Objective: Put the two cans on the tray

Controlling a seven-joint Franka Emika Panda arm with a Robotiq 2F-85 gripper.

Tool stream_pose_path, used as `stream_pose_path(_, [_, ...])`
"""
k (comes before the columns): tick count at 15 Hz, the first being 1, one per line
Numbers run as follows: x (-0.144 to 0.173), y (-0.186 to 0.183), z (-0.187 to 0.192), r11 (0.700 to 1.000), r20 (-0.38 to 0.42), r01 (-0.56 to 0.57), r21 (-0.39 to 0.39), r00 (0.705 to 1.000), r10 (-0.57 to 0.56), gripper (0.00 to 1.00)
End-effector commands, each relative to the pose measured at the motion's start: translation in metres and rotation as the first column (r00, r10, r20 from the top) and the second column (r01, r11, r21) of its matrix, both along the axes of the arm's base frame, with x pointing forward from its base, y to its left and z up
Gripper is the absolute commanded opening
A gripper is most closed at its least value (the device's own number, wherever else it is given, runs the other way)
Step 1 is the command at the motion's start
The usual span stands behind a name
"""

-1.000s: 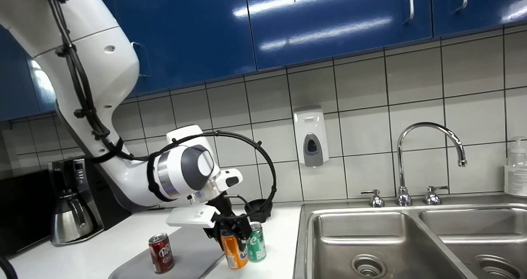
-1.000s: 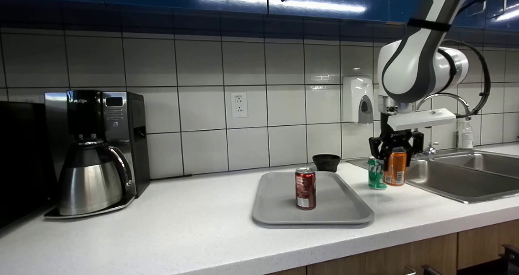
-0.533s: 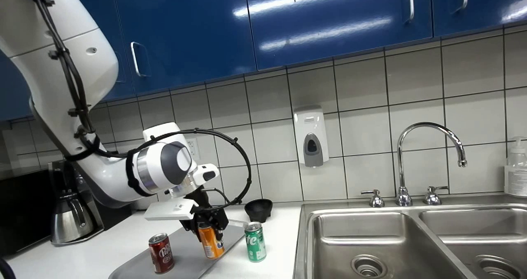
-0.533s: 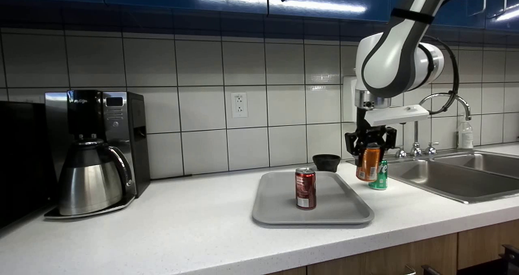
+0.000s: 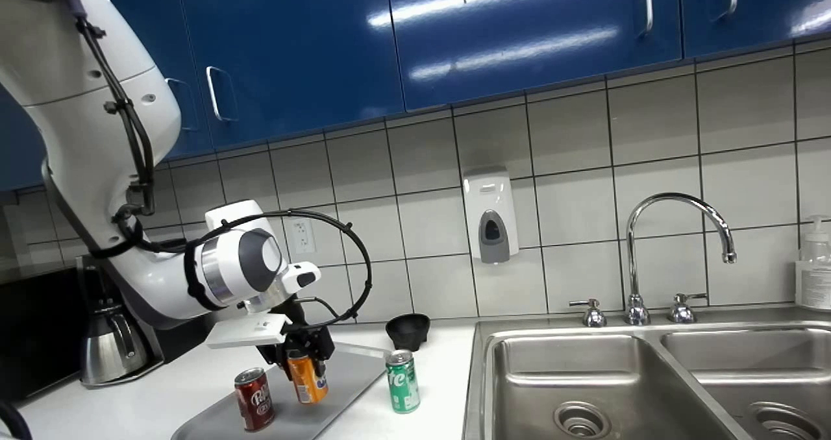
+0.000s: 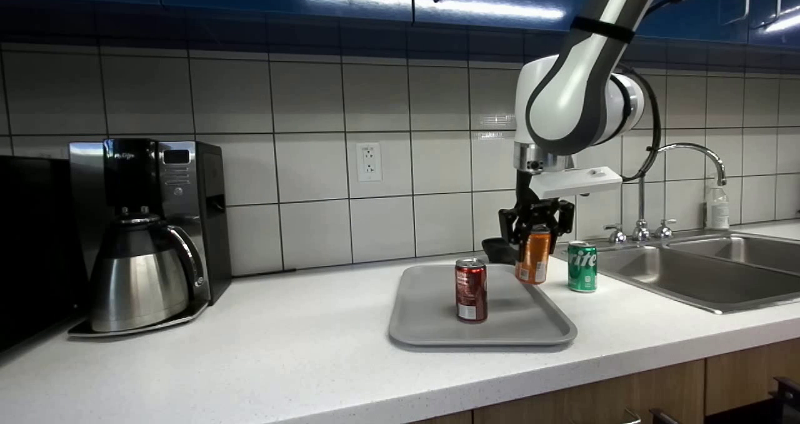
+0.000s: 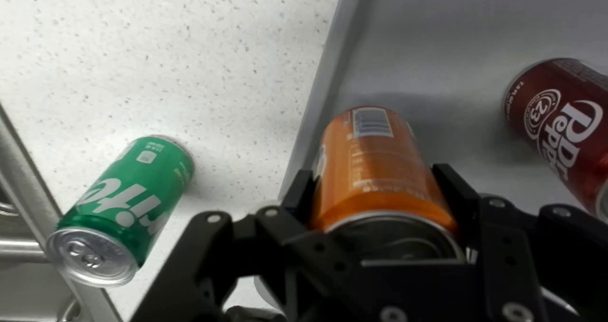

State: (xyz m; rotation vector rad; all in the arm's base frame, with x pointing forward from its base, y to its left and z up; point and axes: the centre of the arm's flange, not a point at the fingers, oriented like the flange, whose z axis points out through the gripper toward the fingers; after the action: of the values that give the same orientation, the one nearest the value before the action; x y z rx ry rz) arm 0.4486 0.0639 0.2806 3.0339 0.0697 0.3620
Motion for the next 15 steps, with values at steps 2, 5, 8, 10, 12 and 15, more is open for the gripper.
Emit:
stream_pose_path(2, [0.025,0.022,-0.018,1.000,-0.025,-0.022,-0.001,0.999,0.022,0.41])
stream_pose_path(5, [0.032,0.030,-0.031,0.999,-0.046,-0.039,-0.002,0.998,0.039,0.41])
stream_pose_path(8, [0.038,0.035,-0.040,0.999,-0.063,-0.049,-0.001,0.997,0.049,0.41])
stream_pose_path(10, [0.042,0.038,-0.044,0.999,-0.067,-0.054,-0.002,0.996,0.053,0.41])
stream_pose_path(12, [0.044,0.039,-0.045,0.999,-0.066,-0.050,-0.002,0.997,0.050,0.91])
stream_pose_path(15, [0.048,0.037,-0.040,0.999,-0.052,-0.042,0.003,0.998,0.042,1.00])
